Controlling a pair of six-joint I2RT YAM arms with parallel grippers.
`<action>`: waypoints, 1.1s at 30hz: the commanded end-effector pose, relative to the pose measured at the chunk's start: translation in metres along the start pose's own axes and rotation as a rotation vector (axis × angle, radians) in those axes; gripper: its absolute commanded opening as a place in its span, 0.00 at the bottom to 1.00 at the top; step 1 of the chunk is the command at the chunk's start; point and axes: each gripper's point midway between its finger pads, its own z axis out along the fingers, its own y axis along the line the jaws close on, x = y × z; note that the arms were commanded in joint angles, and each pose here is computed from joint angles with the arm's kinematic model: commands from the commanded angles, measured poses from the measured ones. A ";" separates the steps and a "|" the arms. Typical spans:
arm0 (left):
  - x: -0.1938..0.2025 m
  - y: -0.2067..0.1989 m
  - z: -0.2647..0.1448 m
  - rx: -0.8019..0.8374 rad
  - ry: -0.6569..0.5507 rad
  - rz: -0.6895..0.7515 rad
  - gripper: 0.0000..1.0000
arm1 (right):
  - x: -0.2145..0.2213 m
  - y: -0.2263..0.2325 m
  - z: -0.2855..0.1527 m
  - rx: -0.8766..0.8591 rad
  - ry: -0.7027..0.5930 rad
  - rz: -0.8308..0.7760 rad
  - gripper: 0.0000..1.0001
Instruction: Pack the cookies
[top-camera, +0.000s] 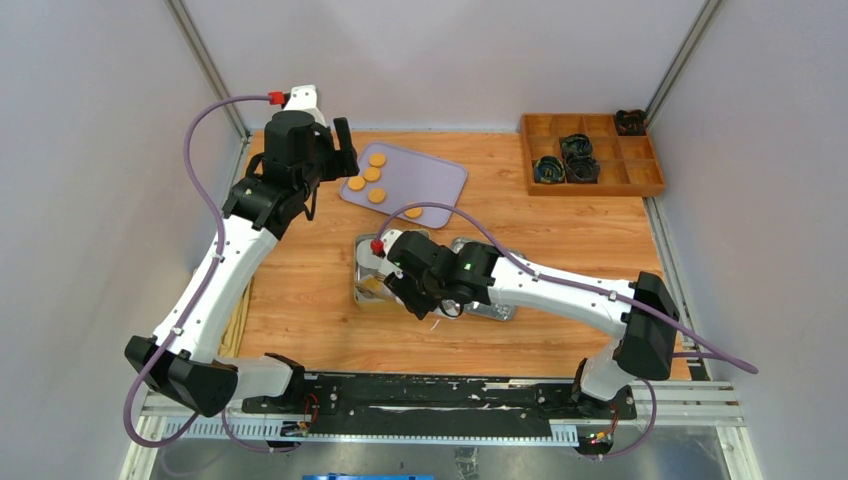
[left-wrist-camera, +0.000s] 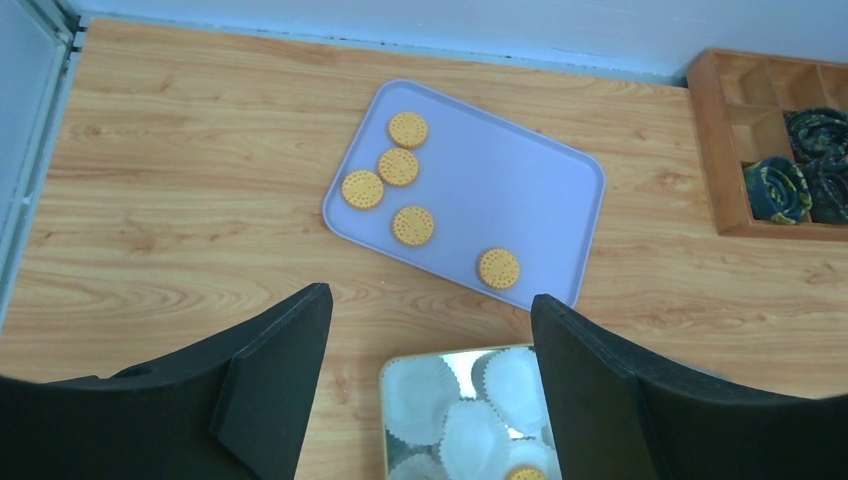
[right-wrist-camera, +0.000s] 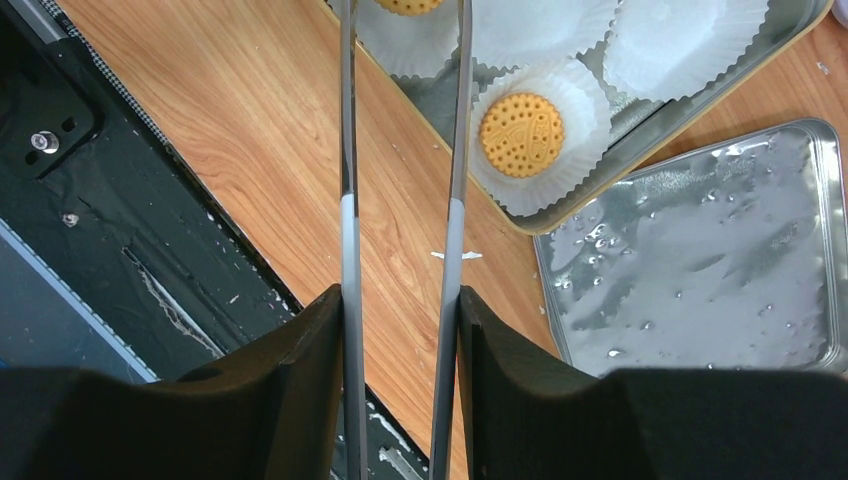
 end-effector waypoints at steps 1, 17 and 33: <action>-0.005 -0.005 -0.005 0.032 -0.019 0.006 0.79 | -0.017 0.004 -0.011 0.007 -0.070 0.006 0.43; -0.008 -0.009 -0.011 0.065 -0.031 0.004 0.82 | -0.026 -0.016 -0.030 0.102 -0.123 0.002 0.52; -0.011 -0.009 -0.009 0.059 -0.051 0.005 0.82 | -0.084 -0.128 0.008 0.291 -0.195 0.128 0.50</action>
